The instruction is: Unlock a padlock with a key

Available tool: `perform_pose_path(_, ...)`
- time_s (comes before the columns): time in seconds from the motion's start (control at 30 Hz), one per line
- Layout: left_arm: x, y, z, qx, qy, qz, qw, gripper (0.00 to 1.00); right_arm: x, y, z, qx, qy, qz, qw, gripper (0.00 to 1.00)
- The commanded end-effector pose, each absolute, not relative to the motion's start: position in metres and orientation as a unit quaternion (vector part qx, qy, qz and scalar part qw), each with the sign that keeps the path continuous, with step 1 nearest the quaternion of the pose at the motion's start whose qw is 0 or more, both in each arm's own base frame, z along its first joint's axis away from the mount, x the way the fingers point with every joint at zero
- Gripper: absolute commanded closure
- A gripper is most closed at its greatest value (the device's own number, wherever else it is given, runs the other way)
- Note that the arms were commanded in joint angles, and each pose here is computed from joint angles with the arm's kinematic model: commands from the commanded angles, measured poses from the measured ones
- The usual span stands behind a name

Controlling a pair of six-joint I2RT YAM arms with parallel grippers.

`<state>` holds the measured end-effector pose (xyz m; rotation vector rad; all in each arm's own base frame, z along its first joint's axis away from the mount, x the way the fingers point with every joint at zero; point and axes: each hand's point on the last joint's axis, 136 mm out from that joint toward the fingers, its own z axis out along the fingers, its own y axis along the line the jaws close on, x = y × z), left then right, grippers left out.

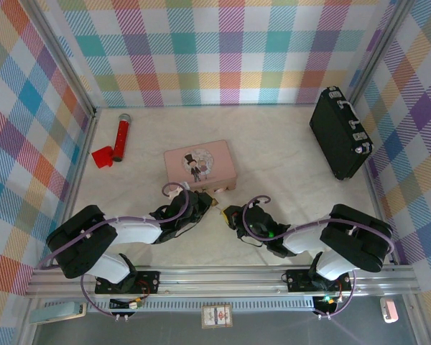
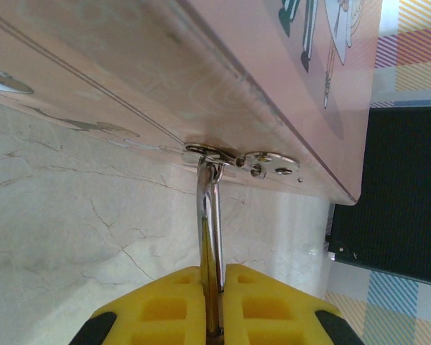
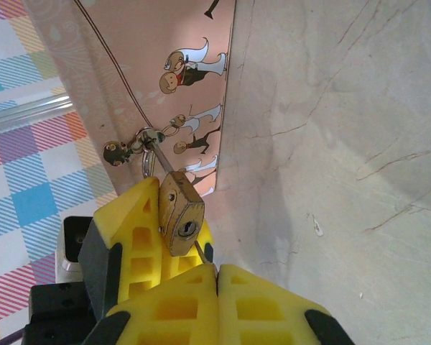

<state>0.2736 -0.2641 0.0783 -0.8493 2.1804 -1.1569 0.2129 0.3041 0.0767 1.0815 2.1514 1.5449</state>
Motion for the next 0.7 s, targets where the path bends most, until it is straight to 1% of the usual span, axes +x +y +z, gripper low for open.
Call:
perform_pose_path(0.0,0.2818,-0.2821,0.1232,-0.307,0.763,-0.495,0.281,1.00,0.2136,0.3070,0.0827,0.379,0.730,0.552,0.140,1.00)
perform_pose_path(0.67,0.2796,-0.2806,0.1216,-0.309,0.763,-0.493,0.282,1.00,0.2143,0.3007,0.0805,0.390,0.723,0.550,0.148,1.00)
